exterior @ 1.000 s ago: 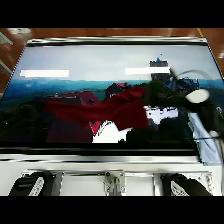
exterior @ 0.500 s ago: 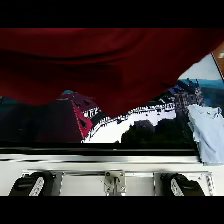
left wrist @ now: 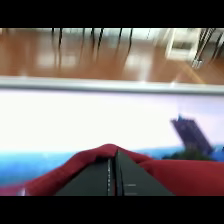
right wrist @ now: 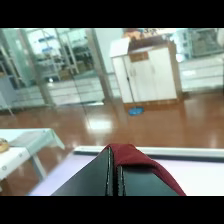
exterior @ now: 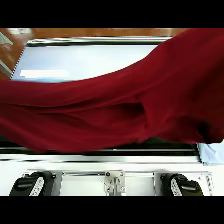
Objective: Fold the shirts.
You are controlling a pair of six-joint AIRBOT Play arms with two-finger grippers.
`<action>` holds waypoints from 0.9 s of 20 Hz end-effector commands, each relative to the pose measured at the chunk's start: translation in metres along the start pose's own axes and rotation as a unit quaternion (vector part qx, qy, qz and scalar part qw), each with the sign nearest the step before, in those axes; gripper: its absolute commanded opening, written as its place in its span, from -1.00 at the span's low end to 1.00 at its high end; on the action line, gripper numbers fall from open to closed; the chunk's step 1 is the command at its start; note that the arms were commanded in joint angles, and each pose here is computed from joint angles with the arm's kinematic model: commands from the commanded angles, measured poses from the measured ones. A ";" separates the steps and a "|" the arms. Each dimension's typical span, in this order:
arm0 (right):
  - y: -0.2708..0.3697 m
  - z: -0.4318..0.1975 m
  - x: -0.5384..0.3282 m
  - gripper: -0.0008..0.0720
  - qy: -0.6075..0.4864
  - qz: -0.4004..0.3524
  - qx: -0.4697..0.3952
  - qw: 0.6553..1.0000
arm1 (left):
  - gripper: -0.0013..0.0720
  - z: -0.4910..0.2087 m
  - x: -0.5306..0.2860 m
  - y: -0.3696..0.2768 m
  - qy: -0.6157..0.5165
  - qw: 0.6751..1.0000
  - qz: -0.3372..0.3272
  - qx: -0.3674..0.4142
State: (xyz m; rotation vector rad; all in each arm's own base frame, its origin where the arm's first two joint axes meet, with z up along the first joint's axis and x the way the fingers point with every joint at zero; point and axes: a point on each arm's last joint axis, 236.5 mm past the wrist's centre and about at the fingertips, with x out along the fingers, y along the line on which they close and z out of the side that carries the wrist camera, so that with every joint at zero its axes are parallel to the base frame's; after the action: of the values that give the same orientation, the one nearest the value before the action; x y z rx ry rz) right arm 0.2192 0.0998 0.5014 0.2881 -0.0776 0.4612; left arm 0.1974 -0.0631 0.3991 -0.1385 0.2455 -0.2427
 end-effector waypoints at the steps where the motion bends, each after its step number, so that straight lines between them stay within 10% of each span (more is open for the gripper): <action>1: -0.031 -0.045 0.002 -0.79 0.097 -0.055 0.004 0.994 | -0.86 -0.078 0.017 0.030 0.138 0.989 0.043 -0.030; 6: -0.113 -0.171 0.036 -0.79 0.320 -0.115 0.085 0.937 | -0.86 -0.175 0.068 0.059 0.252 0.960 0.061 -0.105; 18: -0.292 -0.393 0.208 -0.79 0.321 -0.161 0.357 0.862 | -0.86 -0.265 0.290 0.163 0.197 0.934 0.119 -0.275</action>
State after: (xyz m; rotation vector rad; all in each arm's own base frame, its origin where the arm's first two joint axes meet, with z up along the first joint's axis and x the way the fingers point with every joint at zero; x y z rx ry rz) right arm 0.5145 0.0503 0.1318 0.7013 0.7523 0.2377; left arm 0.3948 -0.0134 0.0875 -0.4733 0.7668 0.0005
